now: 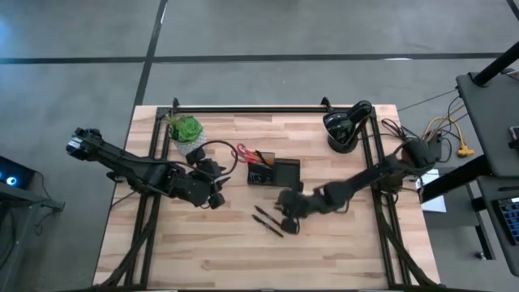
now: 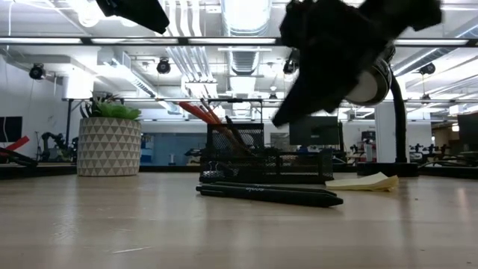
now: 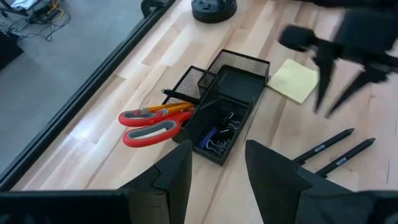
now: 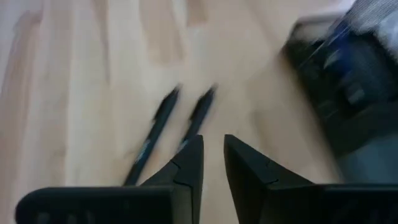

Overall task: Pick and place office supplies into organizer
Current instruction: Put the top black pen into the black desk organizer

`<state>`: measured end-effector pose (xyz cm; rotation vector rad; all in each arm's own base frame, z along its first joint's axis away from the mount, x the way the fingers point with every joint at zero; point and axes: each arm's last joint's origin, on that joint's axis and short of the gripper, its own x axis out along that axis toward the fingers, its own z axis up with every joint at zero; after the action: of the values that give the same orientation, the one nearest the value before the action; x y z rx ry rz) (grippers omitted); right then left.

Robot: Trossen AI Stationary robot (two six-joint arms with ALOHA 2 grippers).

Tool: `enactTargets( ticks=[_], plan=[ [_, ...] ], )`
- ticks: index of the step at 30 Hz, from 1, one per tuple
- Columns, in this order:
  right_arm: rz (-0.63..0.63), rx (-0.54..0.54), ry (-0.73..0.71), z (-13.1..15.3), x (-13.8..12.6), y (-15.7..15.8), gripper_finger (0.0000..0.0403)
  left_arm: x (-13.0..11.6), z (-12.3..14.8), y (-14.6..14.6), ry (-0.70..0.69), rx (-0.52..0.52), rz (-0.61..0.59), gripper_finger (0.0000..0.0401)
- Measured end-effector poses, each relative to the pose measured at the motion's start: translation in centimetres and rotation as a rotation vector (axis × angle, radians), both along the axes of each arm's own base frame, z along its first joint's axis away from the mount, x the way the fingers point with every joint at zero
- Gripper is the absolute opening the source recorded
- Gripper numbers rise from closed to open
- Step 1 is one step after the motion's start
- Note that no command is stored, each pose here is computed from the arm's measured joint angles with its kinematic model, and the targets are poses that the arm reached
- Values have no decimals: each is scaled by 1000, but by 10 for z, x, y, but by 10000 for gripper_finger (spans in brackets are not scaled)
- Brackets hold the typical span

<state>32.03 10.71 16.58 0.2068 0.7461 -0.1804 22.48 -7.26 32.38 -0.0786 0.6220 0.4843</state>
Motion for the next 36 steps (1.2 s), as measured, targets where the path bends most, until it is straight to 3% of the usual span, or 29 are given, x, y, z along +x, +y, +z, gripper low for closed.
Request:
enactTargets(
  ticks=[5, 13, 21, 27, 36],
  plan=[
    [-49, 59, 48, -22, 5, 18, 99, 1, -3, -1, 8, -7, -7, 134],
    [-102, 43, 178, -52, 25, 29, 146, 5, -21, -4, 42, -35, -32, 134],
    [-137, -33, 214, -49, 47, 40, 150, 6, -28, -5, 54, -40, -44, 134],
    [-212, -125, 142, -28, 53, 38, 151, 5, -36, -4, 77, -32, -44, 134],
    [-194, -81, 132, -23, 58, 41, 147, 4, -39, -4, 86, -30, -42, 134]
  ],
)
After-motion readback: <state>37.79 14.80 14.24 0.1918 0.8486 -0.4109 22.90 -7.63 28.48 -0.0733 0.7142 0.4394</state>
